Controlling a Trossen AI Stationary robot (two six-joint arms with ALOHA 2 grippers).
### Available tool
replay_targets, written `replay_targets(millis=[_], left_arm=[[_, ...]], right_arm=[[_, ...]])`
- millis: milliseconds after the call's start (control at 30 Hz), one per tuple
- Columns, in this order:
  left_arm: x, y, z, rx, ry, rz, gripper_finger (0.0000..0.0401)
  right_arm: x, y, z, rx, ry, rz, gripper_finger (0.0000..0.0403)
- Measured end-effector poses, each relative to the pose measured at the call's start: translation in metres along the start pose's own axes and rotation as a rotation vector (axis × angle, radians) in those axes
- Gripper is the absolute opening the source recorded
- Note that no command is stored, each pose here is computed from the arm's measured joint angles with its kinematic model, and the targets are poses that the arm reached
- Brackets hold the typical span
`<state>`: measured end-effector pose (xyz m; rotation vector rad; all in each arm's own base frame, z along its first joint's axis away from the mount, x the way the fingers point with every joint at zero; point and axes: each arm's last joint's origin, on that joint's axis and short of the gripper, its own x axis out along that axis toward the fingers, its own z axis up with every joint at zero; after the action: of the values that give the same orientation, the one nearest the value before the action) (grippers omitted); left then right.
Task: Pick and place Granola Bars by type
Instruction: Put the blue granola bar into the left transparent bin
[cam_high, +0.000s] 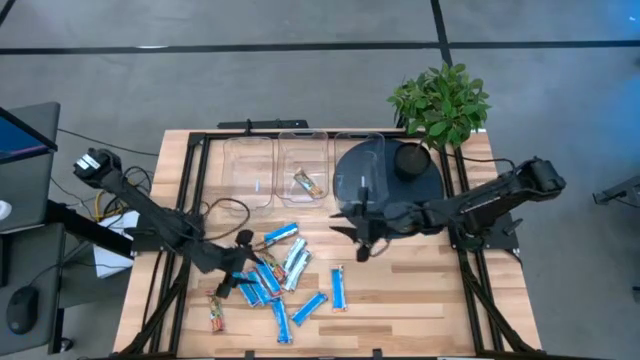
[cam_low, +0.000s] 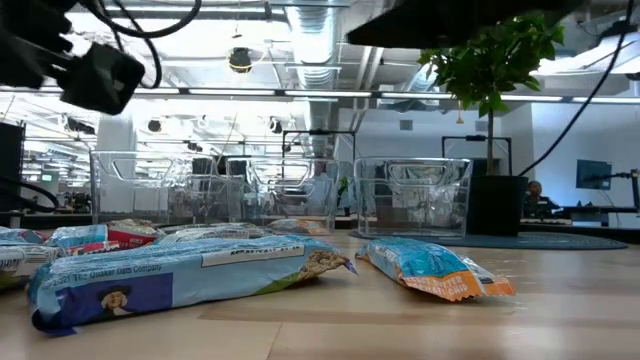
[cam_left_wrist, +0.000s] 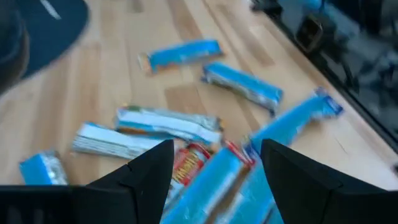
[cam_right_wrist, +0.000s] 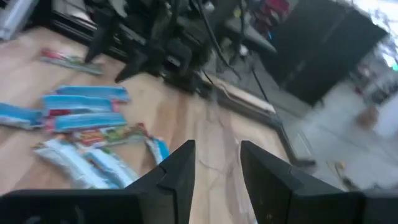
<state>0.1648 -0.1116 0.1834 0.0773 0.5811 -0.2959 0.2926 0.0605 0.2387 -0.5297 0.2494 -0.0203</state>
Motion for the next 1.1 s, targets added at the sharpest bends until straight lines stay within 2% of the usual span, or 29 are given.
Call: replay_targets(millis=[167,333,600,700,1100], left_arm=[[0.014,-0.012,0.009,0.031,0.207,0.041,0.0238],[0.032,-0.019,0.011,0.024,0.33,0.037,0.0238],[0.045,-0.025,-0.009,-0.102,0.535,-0.042,0.0238],[0.043,-0.028,-0.012,-0.137,0.568,-0.057,0.0238],[0.039,-0.035,-0.016,-0.147,0.597,-0.046,0.0238]], right_arm=[[-0.005,0.014,-0.01,-0.079,-0.058,0.019,0.0121],[-0.006,0.014,-0.008,-0.075,-0.072,0.017,0.0121],[-0.006,0.015,-0.008,-0.048,-0.075,0.025,0.0119],[-0.006,0.015,-0.008,-0.04,-0.075,0.026,0.0119],[-0.006,0.015,-0.008,-0.028,-0.075,0.026,0.0118]])
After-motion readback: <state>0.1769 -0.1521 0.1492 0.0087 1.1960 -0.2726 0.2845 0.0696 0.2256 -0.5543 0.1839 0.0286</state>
